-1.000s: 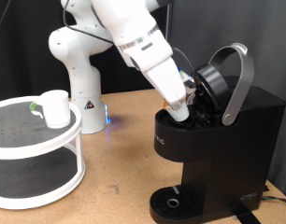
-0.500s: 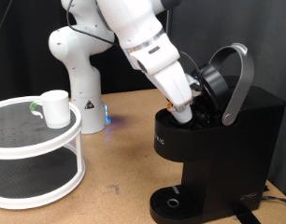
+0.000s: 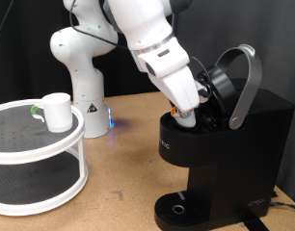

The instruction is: Make a cup of coffee with the keurig machine

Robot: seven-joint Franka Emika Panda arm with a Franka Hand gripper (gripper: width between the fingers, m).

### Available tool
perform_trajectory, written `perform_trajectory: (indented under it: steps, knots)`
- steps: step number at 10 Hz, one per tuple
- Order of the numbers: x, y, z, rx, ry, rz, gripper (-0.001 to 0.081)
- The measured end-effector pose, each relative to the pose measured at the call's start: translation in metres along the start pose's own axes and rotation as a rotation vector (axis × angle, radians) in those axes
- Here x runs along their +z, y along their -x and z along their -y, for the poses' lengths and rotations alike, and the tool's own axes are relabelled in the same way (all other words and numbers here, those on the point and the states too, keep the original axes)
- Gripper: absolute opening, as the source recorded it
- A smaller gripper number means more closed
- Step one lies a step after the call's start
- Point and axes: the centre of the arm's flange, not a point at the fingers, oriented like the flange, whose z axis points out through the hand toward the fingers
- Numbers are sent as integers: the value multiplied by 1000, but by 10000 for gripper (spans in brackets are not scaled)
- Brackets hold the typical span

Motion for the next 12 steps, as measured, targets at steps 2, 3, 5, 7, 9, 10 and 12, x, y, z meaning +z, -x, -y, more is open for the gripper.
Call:
perform_trajectory:
  steps: [2,3,5,7,9,10,12]
  knots:
    - [7,-4,2,-5,25,13,428]
    - [11,-6,3,-7,30,16,428]
    - [17,-8,4,-12,36,22,428]
    - [24,-9,5,-15,38,31,428]
    - [28,-9,3,-8,36,34,530]
    - [29,-9,3,-2,36,27,711]
    - [28,-10,2,9,18,-5,780]
